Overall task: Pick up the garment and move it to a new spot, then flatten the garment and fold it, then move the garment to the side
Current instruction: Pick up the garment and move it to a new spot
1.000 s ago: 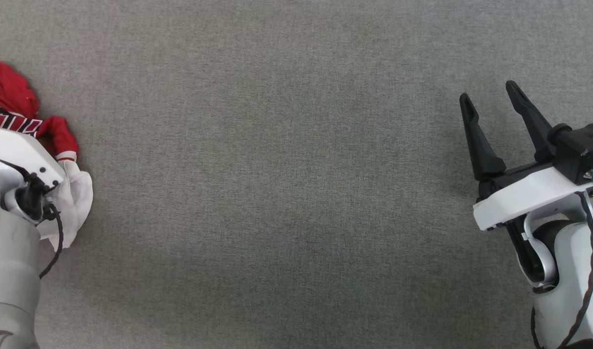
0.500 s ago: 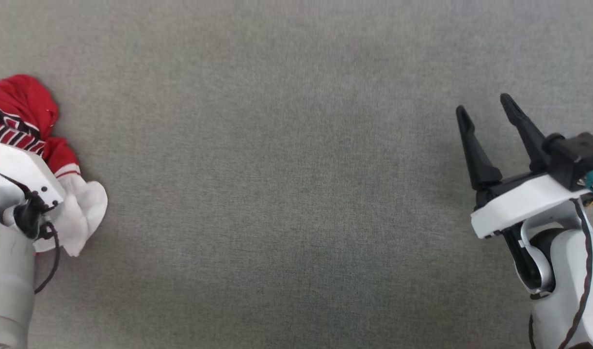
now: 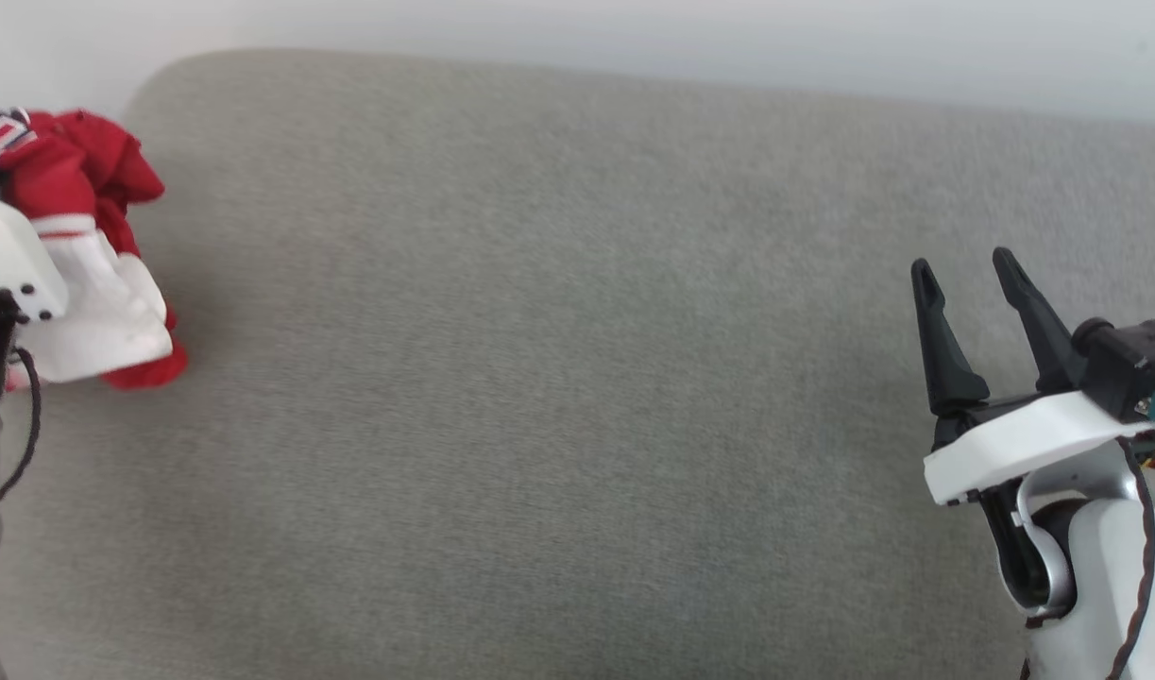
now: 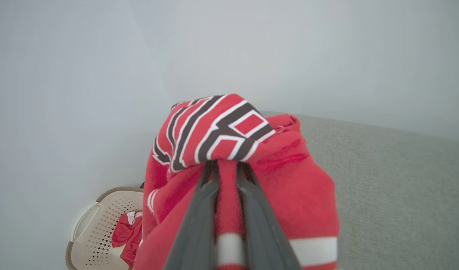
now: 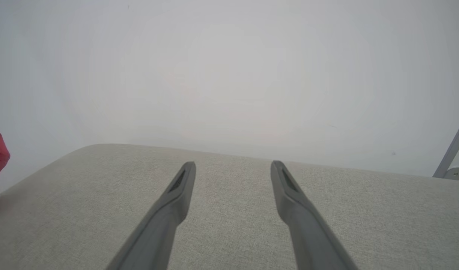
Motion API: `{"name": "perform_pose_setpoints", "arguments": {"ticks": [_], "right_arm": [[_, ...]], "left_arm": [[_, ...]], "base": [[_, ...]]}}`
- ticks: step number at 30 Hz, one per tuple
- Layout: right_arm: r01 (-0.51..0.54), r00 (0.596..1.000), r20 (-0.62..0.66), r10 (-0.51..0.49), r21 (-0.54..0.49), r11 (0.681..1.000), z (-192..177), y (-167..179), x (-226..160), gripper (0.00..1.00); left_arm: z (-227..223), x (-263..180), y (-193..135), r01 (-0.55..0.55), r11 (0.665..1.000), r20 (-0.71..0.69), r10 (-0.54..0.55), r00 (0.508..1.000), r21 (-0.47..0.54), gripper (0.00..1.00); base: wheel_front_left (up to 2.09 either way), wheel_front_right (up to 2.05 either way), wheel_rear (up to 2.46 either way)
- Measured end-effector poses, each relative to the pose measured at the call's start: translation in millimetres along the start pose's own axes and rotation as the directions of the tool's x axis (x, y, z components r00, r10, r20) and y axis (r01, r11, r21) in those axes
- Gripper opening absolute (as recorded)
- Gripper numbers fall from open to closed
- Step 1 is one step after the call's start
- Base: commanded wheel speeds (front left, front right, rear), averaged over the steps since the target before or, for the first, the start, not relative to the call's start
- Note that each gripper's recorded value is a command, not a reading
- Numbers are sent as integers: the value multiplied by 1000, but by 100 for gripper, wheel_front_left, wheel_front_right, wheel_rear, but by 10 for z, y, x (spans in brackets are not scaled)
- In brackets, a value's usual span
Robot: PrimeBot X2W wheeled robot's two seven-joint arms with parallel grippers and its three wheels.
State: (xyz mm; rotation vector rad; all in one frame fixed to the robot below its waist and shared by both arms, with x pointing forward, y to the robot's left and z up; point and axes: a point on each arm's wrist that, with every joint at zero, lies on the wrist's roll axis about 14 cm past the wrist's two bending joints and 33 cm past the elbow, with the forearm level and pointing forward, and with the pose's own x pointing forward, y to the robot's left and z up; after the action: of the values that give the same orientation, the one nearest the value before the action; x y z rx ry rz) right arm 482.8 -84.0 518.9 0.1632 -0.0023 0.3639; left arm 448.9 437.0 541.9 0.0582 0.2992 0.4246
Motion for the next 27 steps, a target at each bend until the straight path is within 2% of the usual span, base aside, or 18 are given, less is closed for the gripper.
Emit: {"name": "perform_pose_setpoints", "arguments": {"ticks": [6, 13, 19, 26, 27], "right_arm": [[-18, 999, 48, 18, 0, 1000, 196, 143, -57, 100], [-2, 995, 97, 2, -2, 1000, 390, 156, -179, 100], [65, 990, 128, -65, 4, 998, 497, -35, -354, 100], [179, 970, 167, -179, 15, 984, 617, -372, -650, 100], [179, 970, 167, -179, 15, 984, 617, -372, -650, 100]], "left_arm": [[547, -250, 107, 17, 999, 129, -22, 991, 36, 0], [1069, -563, 12, 73, 993, 231, -92, 969, 88, 0], [1324, -783, -423, 188, 970, 267, -223, 938, 153, 0], [1502, -1064, -1130, 344, 910, 271, -400, 876, 231, 0], [1502, -1064, -1130, 344, 910, 271, -400, 876, 231, 0]], "base": [[0, 0, 0], [0, 0, 0], [0, 0, 0], [0, 0, 0], [0, 0, 0]]}}
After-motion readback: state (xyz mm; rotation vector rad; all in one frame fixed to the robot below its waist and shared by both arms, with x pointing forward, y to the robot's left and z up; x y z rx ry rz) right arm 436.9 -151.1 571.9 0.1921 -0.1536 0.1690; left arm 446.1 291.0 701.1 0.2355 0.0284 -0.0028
